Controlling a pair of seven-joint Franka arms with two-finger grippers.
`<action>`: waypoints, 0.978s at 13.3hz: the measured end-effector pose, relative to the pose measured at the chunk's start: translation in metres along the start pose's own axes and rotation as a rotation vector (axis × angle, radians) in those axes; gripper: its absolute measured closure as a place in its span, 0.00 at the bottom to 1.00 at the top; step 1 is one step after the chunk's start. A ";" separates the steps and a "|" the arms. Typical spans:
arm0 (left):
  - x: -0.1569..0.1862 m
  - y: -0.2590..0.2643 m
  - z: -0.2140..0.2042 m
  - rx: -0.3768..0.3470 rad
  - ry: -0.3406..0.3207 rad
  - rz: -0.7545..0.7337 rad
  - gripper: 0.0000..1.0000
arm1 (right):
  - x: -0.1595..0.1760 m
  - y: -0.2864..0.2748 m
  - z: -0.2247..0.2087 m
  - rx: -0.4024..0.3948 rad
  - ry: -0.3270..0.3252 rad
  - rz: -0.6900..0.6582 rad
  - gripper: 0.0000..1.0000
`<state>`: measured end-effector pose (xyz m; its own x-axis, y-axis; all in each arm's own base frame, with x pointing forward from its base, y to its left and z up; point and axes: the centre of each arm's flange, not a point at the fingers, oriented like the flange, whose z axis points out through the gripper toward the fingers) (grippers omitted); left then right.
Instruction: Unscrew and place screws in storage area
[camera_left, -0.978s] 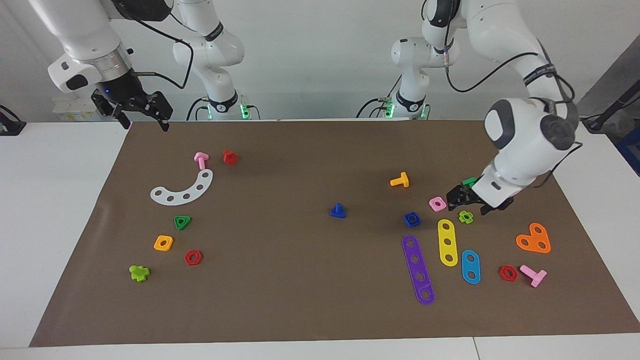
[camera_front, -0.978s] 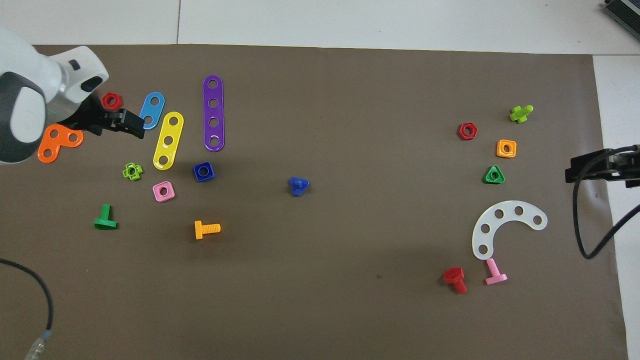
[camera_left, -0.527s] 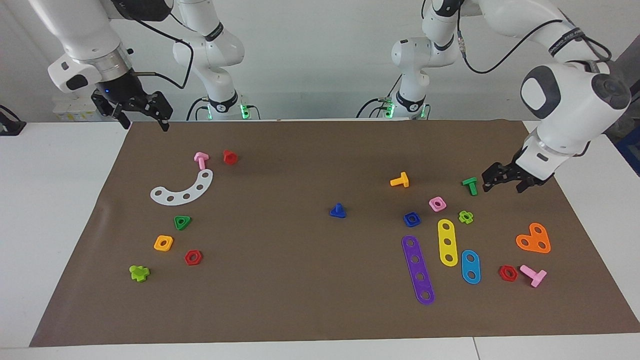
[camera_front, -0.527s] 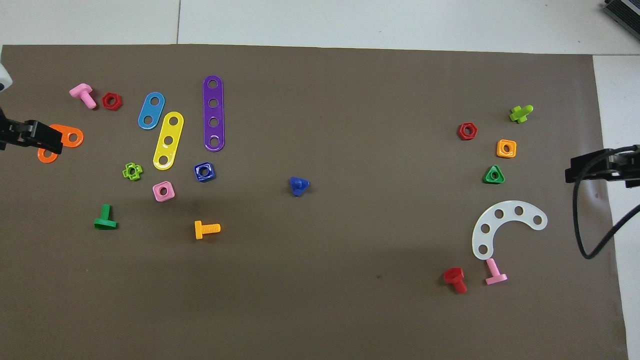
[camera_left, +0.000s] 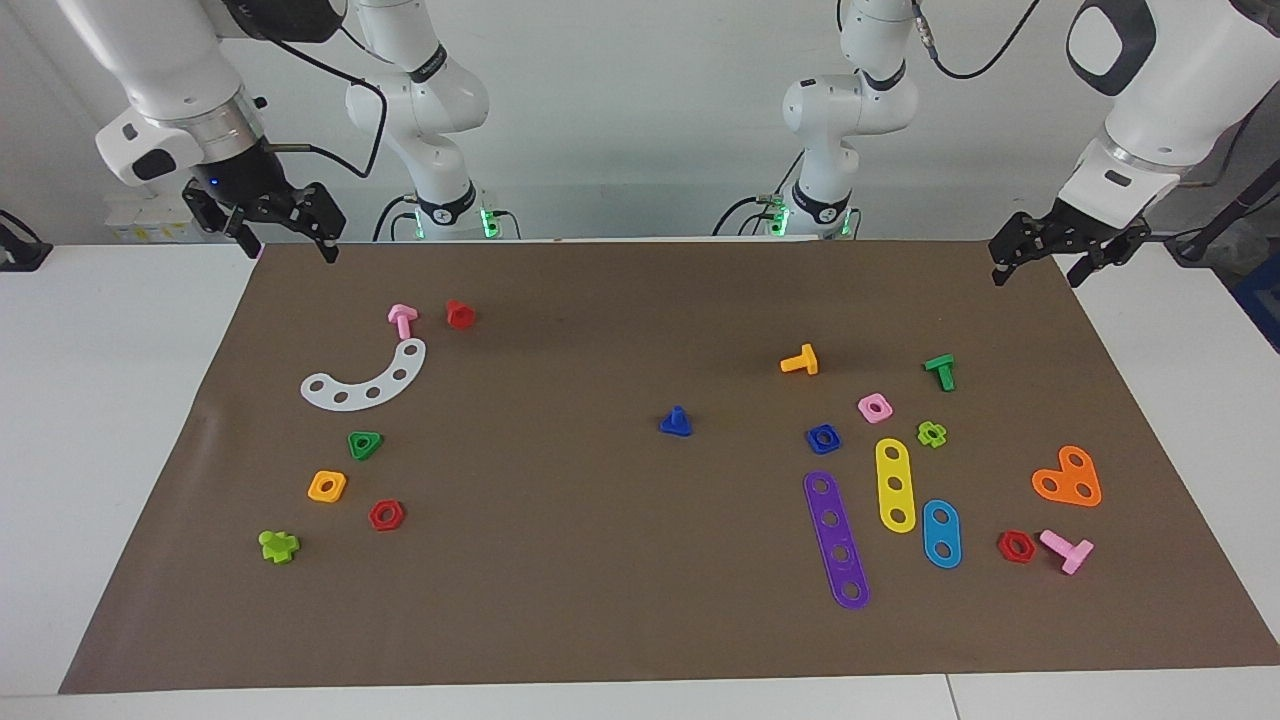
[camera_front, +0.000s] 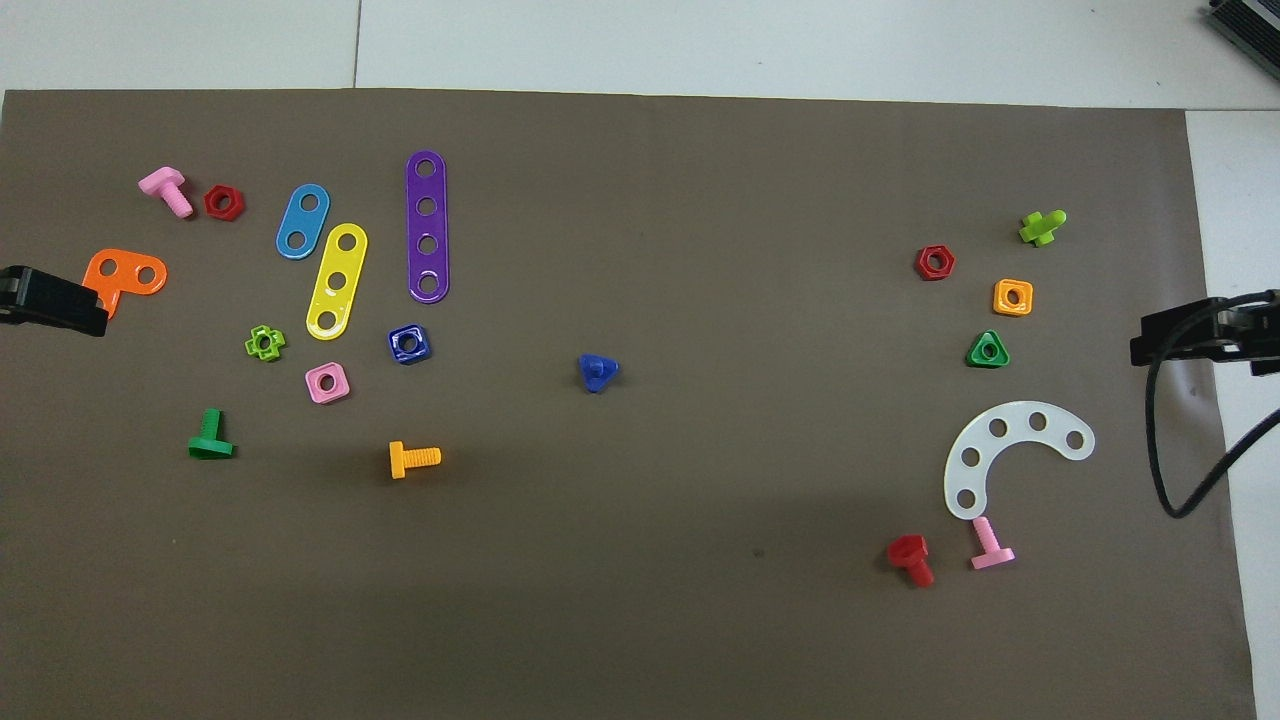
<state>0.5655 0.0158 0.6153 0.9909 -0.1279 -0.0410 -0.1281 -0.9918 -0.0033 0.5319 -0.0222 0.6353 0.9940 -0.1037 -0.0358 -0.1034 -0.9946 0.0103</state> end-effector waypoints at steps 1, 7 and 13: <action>0.000 0.000 0.000 -0.001 -0.001 0.000 0.00 | 0.000 0.000 0.000 0.000 0.000 0.000 0.00; 0.000 -0.001 0.007 -0.003 -0.016 -0.002 0.00 | 0.004 -0.030 0.006 0.030 0.040 -0.066 0.00; -0.001 -0.006 0.007 0.010 -0.017 -0.008 0.00 | 0.004 -0.227 0.063 0.058 0.112 -0.048 0.00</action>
<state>0.5645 0.0217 0.6086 0.9911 -0.1194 -0.0582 -0.1204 -0.9926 -0.0140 0.5571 0.2026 0.5703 0.9954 -0.0575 0.0773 -0.0540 -0.9975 -0.0466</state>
